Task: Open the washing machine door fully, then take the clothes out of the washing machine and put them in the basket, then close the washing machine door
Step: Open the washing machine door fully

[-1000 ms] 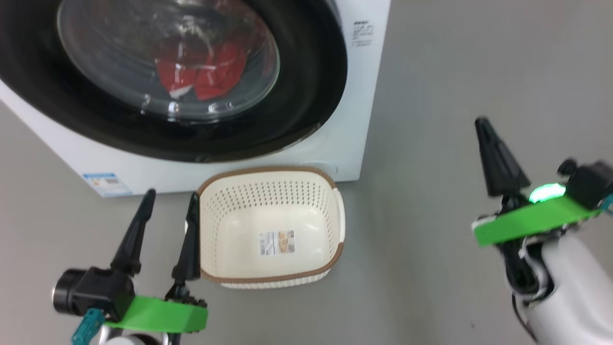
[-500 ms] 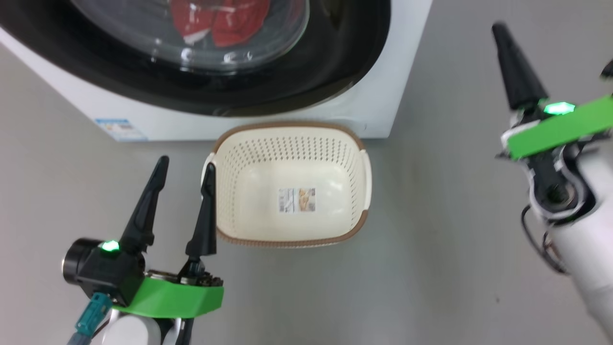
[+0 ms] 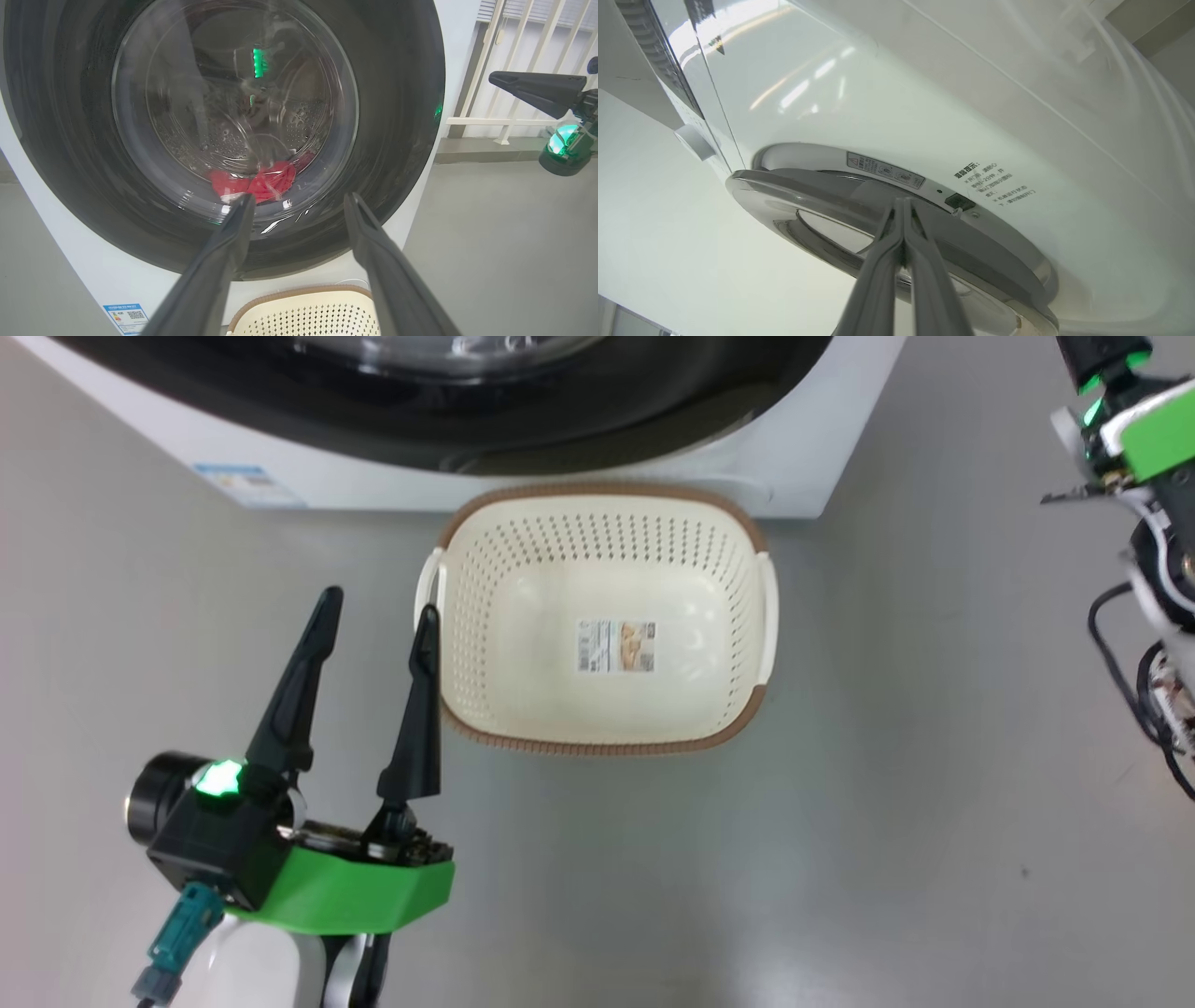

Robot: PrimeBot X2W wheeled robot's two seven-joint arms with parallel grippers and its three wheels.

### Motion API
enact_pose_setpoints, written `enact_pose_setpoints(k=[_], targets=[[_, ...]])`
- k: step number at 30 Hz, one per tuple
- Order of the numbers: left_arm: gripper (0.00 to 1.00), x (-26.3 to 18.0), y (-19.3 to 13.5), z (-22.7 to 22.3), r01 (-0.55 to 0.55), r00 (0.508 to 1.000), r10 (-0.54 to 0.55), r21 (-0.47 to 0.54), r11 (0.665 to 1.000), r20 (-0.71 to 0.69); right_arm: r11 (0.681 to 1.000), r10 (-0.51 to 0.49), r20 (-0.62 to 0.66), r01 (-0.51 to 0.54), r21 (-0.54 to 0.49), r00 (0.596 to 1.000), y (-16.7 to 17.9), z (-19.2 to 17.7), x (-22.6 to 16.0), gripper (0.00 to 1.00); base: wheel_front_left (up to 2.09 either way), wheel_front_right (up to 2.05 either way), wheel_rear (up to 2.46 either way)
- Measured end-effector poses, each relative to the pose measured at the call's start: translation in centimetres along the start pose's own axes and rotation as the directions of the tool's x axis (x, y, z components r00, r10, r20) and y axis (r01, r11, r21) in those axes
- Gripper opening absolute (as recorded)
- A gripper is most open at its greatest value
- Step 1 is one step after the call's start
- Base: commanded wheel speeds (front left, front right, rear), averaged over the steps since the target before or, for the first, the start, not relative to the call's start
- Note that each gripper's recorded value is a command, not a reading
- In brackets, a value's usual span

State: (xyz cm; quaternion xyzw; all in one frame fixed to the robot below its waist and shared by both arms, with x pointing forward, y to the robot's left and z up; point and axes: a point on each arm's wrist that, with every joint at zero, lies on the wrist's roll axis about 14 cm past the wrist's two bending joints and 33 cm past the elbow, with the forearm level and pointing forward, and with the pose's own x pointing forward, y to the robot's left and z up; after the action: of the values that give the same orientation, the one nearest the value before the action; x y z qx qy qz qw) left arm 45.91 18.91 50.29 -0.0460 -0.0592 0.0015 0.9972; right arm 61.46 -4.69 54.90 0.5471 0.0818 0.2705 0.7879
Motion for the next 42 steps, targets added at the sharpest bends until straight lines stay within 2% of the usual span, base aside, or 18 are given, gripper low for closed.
enact_pose_setpoints(k=[8, 17, 23, 35, 42], targets=[[1.0, 0.4, 0.8, -1.9, -0.026, 0.999, 0.027, 0.013, 1.0, -0.041, 0.99, 0.04, -0.112, -0.024, 0.137, 0.993, -1.3, -1.5, 2.2, 0.0, 0.0, 0.0, 0.0], [1.0, 0.7, 1.3, -3.5, -0.035, 0.996, 0.037, 0.028, 0.999, -0.075, 0.983, 0.052, -0.219, -0.011, 0.184, 0.974, -3.3, -3.0, 4.2, 0.0, 0.0, 0.0, 0.0], [1.0, 0.7, 1.2, -4.0, -0.036, 0.995, 0.038, 0.024, 0.999, -0.09, 0.975, 0.089, -0.272, -0.029, 0.218, 0.958, -3.2, -3.9, 5.1, 0.0, 0.0, 0.0, 0.0], [1.0, 0.3, 2.1, -4.4, -0.062, 0.992, 0.066, 0.042, 0.997, -0.106, 0.979, 0.09, -0.337, -0.021, 0.204, 0.937, -4.0, -5.2, 6.1, 0.0, 0.0, 0.0, 0.0], [1.0, 0.2, 2.5, -4.6, -0.073, 0.991, 0.077, 0.045, 0.996, -0.111, 0.979, 0.109, -0.401, -0.029, 0.199, 0.91, -3.5, -6.1, 6.5, 0.0, 0.0, 0.0, 0.0]])
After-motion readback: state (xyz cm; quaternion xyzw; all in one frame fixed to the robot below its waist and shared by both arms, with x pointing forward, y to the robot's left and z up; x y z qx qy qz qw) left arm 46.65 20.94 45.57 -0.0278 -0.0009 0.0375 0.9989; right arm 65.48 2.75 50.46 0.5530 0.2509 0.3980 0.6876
